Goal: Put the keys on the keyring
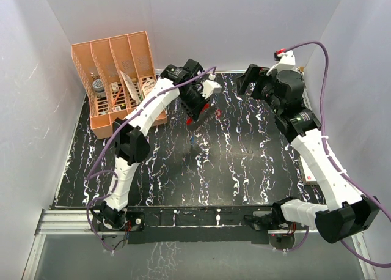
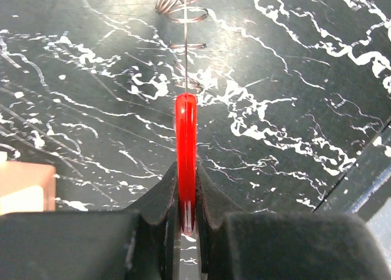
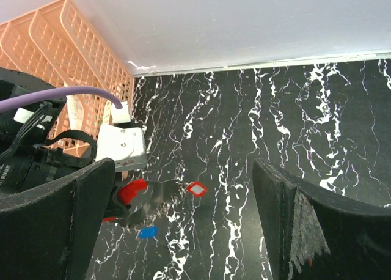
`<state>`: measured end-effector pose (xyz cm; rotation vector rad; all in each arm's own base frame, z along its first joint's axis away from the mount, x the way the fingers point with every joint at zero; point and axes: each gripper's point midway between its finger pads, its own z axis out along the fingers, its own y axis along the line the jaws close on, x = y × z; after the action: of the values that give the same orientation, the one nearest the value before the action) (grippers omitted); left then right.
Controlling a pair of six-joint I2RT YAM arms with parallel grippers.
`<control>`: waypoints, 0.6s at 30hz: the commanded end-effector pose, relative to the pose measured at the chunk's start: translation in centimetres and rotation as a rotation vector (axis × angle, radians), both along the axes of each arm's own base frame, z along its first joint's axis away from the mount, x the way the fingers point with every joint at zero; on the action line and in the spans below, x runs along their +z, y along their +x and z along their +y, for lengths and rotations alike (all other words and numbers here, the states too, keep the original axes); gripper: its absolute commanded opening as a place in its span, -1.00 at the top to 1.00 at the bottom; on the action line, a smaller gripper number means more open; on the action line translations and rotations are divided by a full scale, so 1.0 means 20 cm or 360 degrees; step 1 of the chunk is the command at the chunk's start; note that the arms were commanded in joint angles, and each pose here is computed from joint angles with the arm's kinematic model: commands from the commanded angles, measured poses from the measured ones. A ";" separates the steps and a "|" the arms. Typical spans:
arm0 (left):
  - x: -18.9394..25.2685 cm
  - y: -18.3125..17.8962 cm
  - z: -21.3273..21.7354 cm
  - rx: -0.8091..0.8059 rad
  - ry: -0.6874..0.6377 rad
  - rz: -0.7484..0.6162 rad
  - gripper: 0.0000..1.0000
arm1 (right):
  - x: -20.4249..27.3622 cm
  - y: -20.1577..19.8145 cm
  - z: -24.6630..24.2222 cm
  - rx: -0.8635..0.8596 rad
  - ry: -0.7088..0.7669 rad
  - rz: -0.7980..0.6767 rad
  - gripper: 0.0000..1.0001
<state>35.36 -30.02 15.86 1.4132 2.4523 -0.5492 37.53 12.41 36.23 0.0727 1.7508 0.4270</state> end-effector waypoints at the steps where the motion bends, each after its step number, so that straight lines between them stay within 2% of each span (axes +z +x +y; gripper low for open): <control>1: 0.20 0.04 0.05 0.0162 0.0001 -0.0179 1.00 | 0.27 -0.02 -0.04 -0.0044 0.0057 -0.0236 -0.89; 4: 0.21 -0.12 -0.10 -0.0080 -0.0275 0.0074 1.00 | 0.29 -0.04 -0.05 -0.0052 0.0052 -0.0247 -0.89; 10: 0.35 -0.30 -0.20 -0.0298 -0.0558 0.0153 1.00 | 0.30 -0.05 -0.08 -0.0074 0.0044 -0.0257 -0.89; 11: 0.34 -0.28 -0.19 -0.0260 -0.0531 0.0129 1.00 | 0.30 -0.05 -0.08 -0.0078 0.0045 -0.0258 -0.89; 15: 0.16 -0.12 -0.03 0.0053 -0.0205 0.0095 1.00 | 0.30 -0.05 -0.07 -0.0063 0.0060 -0.0254 -0.89; 16: 0.11 -0.11 0.01 0.0083 -0.0116 0.0110 1.00 | 0.29 -0.05 -0.07 -0.0062 0.0058 -0.0251 -0.89; 18: 0.06 -0.14 0.01 0.0056 -0.0097 0.0189 1.00 | 0.29 -0.05 -0.07 -0.0064 0.0060 -0.0249 -0.89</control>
<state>32.32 -31.90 16.63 1.4125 2.4327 -0.7967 36.99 11.50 37.94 0.0940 1.7037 0.4132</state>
